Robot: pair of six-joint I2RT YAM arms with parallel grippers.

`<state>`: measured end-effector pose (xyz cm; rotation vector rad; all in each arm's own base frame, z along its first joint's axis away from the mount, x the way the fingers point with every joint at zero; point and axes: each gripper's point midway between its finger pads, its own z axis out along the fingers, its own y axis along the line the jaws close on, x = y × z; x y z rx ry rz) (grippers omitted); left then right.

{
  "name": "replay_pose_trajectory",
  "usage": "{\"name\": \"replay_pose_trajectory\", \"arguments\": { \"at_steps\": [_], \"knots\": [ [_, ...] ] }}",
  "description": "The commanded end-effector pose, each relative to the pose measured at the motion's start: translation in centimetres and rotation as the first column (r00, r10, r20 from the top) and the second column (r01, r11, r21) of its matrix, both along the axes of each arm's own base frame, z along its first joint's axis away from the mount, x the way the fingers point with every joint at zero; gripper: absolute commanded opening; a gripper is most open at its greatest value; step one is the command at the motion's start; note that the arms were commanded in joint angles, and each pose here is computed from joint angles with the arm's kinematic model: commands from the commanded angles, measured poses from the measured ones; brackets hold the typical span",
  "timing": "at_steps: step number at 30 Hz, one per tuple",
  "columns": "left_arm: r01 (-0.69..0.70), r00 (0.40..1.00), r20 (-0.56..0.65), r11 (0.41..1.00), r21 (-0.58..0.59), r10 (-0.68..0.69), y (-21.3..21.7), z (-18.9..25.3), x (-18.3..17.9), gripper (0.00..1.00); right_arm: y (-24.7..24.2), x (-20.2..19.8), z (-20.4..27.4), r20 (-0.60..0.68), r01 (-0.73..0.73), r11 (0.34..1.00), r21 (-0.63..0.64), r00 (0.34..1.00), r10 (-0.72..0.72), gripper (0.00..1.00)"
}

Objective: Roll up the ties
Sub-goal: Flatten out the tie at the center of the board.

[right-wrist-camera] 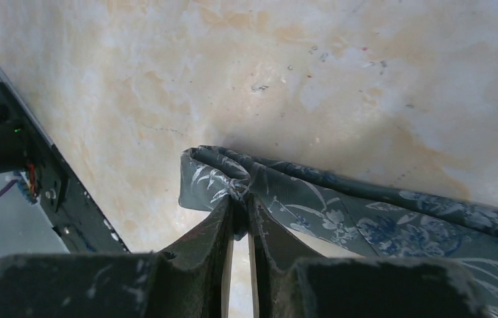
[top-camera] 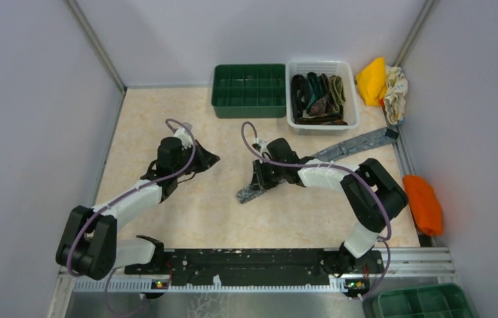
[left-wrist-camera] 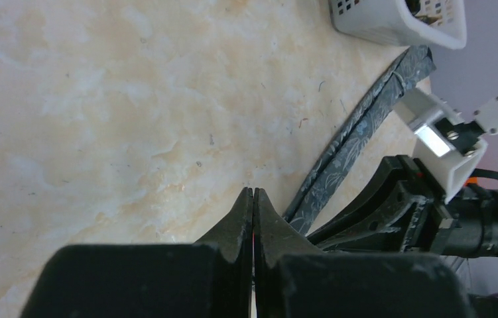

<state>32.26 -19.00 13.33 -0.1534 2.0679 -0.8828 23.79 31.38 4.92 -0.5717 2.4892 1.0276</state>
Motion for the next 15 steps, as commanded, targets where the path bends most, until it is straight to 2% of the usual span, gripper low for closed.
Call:
{"name": "replay_pose_trajectory", "arguments": {
  "at_steps": [1, 11, 15],
  "knots": [
    [0.103, 0.994, 0.049, 0.995, -0.004, -0.102, -2.2, 0.3, 0.0, 0.0, -2.0, 1.5, 0.7, 0.092, 0.046, 0.996, -0.073, 0.995, -0.039, 0.13],
    [0.276, 0.956, 0.087, 0.96, 0.048, -0.279, -6.8, 0.2, -1.9, 0.0, -4.8, 2.7, -1.8, 0.111, 0.118, 0.966, -0.229, 0.989, -0.094, 0.14],
    [0.346, 0.93, 0.098, 0.934, 0.089, -0.353, -8.7, -0.1, -2.9, 0.0, -5.3, 3.1, -2.2, 0.123, 0.139, 0.954, -0.264, 0.986, -0.11, 0.19]
  ]
}}
